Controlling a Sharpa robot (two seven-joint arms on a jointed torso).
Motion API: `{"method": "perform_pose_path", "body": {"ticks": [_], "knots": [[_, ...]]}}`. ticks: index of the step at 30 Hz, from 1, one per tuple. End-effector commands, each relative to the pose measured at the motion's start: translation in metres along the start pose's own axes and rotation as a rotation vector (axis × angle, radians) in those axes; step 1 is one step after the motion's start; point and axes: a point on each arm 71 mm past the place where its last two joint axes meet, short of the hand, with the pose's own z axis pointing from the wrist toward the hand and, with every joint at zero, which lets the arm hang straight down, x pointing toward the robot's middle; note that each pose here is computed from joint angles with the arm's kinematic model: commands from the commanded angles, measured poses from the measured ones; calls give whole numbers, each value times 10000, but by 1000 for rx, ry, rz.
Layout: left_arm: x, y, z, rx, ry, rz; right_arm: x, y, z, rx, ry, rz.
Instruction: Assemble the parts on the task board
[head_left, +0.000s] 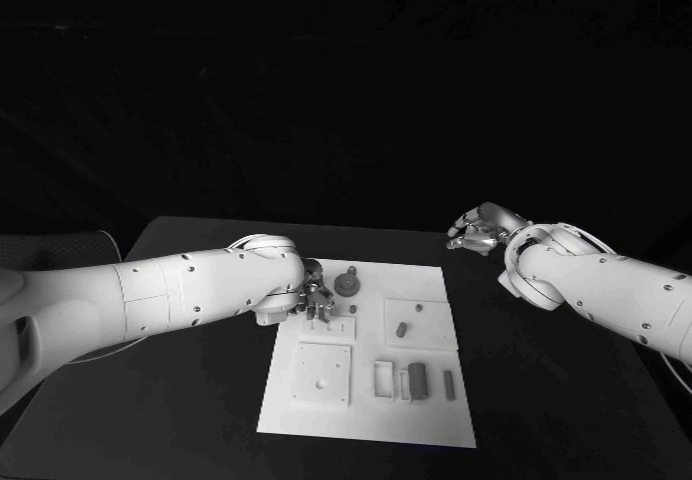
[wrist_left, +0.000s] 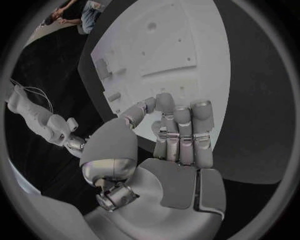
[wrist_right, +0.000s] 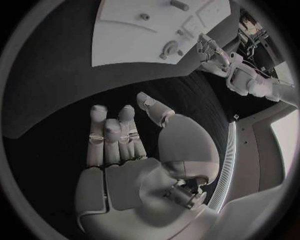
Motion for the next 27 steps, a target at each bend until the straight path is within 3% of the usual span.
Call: {"method": "perform_pose_path", "body": {"ticks": [1, 27], "knots": [[25, -6, -2, -9, 33, 35, 8, 16, 0, -2, 9, -14], [62, -47, 67, 6, 12, 42, 52, 91, 2, -18, 25, -13]]}}
